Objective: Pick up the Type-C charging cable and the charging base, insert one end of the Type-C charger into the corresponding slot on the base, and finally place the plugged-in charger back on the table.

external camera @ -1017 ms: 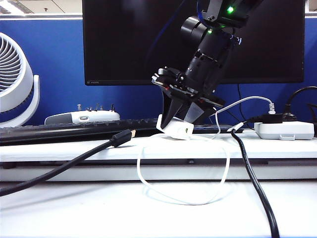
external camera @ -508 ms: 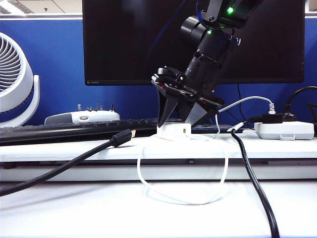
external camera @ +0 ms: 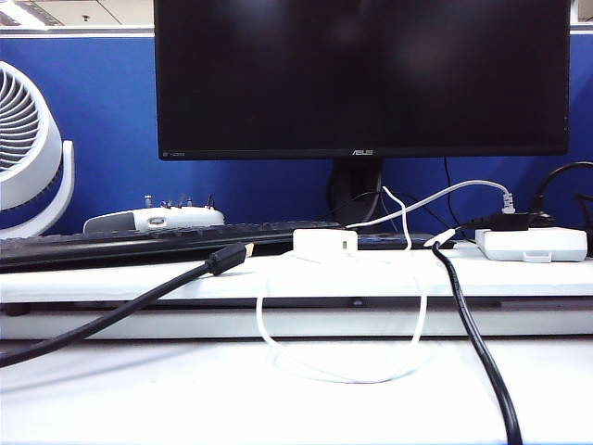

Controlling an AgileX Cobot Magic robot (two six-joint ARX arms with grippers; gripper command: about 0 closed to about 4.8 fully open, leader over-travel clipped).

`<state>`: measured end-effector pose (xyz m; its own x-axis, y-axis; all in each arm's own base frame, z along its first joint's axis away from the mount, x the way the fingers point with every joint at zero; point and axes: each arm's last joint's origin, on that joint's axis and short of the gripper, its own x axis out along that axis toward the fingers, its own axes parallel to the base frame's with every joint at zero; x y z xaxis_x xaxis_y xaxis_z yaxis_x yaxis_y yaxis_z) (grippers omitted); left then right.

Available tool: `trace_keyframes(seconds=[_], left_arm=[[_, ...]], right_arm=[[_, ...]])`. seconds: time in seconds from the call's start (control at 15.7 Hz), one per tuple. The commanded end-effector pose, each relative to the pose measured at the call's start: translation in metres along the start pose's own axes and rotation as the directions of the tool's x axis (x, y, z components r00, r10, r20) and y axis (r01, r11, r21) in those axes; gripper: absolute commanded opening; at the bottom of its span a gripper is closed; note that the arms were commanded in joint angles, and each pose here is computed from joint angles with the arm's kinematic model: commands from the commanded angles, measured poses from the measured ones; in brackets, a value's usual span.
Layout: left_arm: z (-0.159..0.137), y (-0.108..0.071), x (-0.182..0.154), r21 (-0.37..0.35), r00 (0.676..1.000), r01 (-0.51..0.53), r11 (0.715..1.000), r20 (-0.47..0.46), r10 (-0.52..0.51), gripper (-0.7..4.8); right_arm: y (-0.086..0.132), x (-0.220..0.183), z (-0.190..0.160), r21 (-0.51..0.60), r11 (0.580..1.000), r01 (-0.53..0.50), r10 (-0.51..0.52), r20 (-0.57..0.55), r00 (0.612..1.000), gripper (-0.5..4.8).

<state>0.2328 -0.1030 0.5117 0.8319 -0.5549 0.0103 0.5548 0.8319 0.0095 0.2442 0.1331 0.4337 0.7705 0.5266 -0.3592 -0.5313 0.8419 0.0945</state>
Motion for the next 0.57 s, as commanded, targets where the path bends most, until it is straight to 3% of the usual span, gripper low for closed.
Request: trace_keyframes(seconds=[0.06,0.19,0.25,0.57], left_arm=[[0.012,-0.011,-0.054,-0.002,0.999,0.001,1.000,-0.036,-0.001,0.41],[0.015,-0.020,-0.100,-0.010,0.997,0.002,1.000,-0.077,-0.003,0.15],[0.012,-0.030,-0.151,-0.012,0.993,0.002,1.000,-0.119,-0.003,0.15],[-0.028,-0.049,-0.266,-0.009,0.987,-0.127,0.992,-0.098,0.125,-0.05]], right_arm=[[0.010,-0.090,0.017,-0.102,0.994,0.029,-0.005,0.224,0.975,-0.02],[0.015,-0.141,0.012,-0.172,0.983,0.055,-0.001,0.301,0.954,-0.01],[0.016,-0.167,-0.008,-0.184,0.980,0.074,-0.012,0.316,0.949,-0.02],[0.008,-0.161,-0.125,-0.103,0.992,0.072,-0.029,0.368,0.930,-0.02]])
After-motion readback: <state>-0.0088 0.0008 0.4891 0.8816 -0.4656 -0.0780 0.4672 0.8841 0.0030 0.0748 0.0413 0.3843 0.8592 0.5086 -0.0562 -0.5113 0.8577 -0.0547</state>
